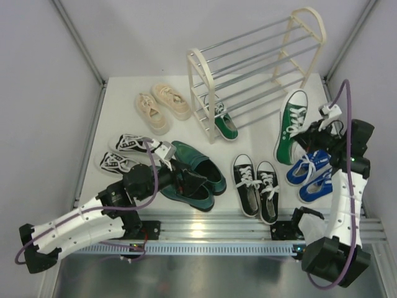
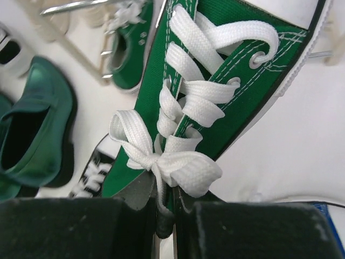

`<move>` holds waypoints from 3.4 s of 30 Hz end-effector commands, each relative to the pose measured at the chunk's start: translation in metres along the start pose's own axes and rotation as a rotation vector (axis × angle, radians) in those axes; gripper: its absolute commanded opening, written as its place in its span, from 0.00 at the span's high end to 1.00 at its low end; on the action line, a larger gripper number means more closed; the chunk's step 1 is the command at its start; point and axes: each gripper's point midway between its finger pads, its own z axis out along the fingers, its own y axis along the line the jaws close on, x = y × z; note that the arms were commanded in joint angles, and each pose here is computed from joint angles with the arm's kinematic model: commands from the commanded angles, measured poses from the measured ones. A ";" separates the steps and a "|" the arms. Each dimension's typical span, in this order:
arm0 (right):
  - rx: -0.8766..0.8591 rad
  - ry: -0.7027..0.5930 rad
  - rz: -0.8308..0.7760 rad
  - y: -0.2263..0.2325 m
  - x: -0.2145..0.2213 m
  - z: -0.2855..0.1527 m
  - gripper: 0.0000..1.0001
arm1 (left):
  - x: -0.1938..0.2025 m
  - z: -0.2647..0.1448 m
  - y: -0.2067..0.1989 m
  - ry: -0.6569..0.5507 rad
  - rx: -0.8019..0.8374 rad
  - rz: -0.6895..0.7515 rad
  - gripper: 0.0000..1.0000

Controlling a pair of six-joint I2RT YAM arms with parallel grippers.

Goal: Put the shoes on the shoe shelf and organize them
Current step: Pick up the shoe at the center of the board.

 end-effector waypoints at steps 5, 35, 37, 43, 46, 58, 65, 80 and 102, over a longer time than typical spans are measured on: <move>-0.462 0.060 -0.323 0.106 0.024 -0.019 1.00 | -0.039 0.027 -0.058 -0.134 0.258 -0.138 0.02; -0.856 0.093 -0.747 0.205 0.063 -0.034 1.00 | -0.046 0.110 -0.045 -0.146 0.100 -0.365 0.22; -0.861 0.086 -0.762 0.205 0.063 -0.034 1.00 | -0.043 0.111 -0.045 -0.138 0.101 -0.365 0.35; -0.864 0.068 -0.775 0.205 0.068 -0.035 0.86 | -0.044 0.104 -0.036 -0.168 0.070 -0.371 1.00; -0.843 0.069 -0.770 0.202 0.070 -0.039 0.61 | -0.048 0.091 -0.028 -0.218 0.050 -0.376 1.00; -0.849 0.028 -0.704 0.200 0.087 -0.048 0.33 | -0.059 0.053 -0.016 -0.335 0.071 -0.457 1.00; -0.798 0.005 -0.671 0.196 0.073 -0.033 0.41 | -0.060 0.055 -0.022 -0.344 0.108 -0.489 1.00; -0.774 0.065 -0.675 0.186 0.094 -0.016 0.47 | -0.075 0.064 -0.042 -0.364 0.210 -0.540 1.00; -0.691 0.019 -0.651 0.184 0.058 -0.016 1.00 | -0.084 0.078 -0.045 -0.387 0.247 -0.564 1.00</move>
